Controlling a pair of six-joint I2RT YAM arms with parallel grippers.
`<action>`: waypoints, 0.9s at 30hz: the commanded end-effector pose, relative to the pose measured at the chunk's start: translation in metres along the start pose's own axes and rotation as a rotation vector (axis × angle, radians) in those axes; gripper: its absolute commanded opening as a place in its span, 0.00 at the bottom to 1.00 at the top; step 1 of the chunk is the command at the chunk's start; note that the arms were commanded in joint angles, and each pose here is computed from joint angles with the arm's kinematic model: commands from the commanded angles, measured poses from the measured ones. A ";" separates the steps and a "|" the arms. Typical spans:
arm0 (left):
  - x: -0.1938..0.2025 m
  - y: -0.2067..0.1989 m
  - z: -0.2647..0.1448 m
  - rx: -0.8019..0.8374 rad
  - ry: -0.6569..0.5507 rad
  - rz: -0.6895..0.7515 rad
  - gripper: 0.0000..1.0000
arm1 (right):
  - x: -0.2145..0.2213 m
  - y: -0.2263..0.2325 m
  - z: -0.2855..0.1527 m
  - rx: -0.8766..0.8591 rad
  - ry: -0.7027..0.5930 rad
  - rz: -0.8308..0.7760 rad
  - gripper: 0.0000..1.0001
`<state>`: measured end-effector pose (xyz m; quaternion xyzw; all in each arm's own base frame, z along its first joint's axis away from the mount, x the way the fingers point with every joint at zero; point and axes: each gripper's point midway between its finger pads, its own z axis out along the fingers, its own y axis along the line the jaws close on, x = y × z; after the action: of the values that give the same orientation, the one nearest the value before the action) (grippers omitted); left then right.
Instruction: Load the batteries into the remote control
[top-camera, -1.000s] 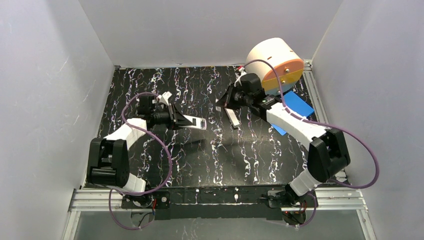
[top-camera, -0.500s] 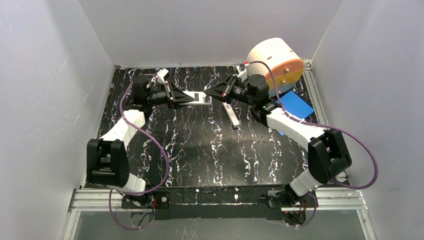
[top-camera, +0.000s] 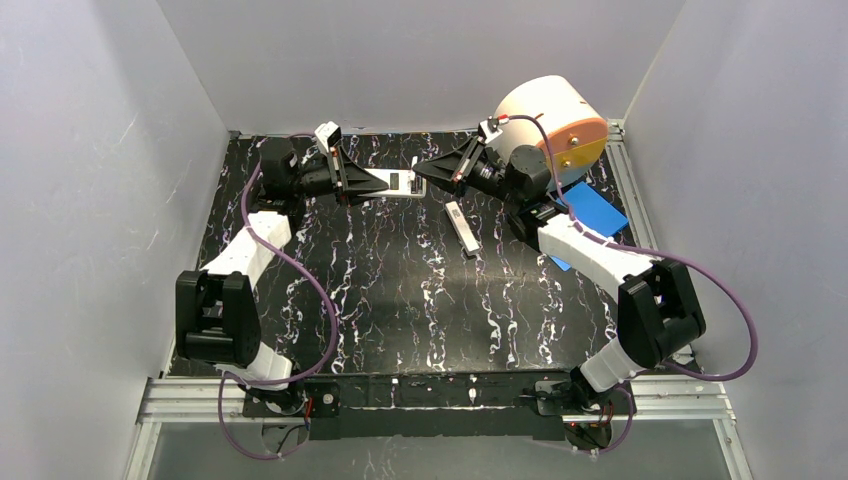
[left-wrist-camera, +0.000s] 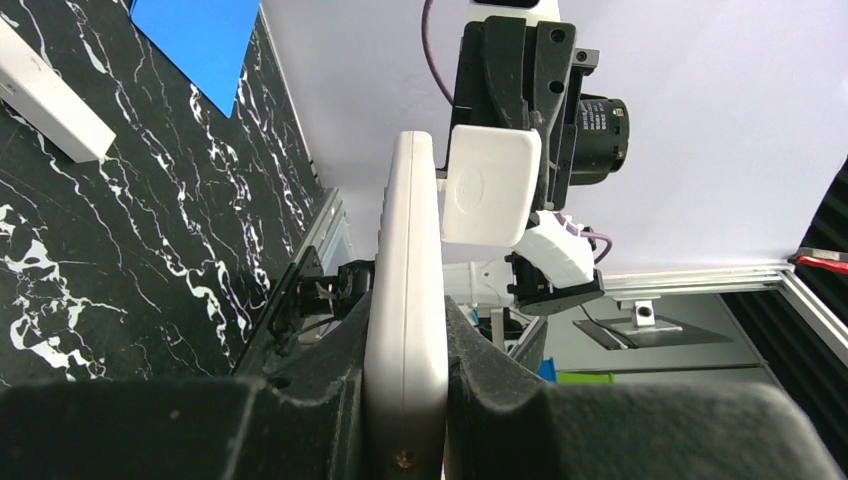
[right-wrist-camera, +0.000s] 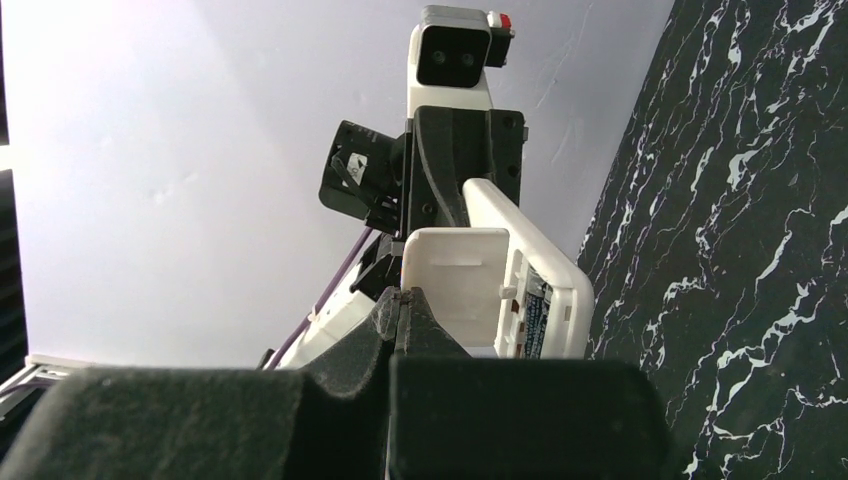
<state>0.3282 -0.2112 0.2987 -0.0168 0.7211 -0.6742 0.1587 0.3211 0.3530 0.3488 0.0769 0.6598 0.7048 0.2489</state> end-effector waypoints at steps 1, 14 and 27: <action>0.000 -0.017 -0.003 0.038 0.030 0.047 0.00 | 0.003 0.034 -0.009 -0.092 0.016 -0.035 0.01; 0.002 -0.015 -0.002 0.038 0.031 0.047 0.00 | 0.010 0.034 -0.009 -0.081 0.064 -0.022 0.01; 0.009 -0.019 0.001 0.052 0.063 0.057 0.00 | 0.010 0.024 -0.005 -0.073 0.076 -0.003 0.01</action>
<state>0.3246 -0.2134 0.3026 -0.0073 0.7165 -0.6810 0.1511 0.3067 0.3542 0.3507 0.0615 0.6635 0.7147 0.2127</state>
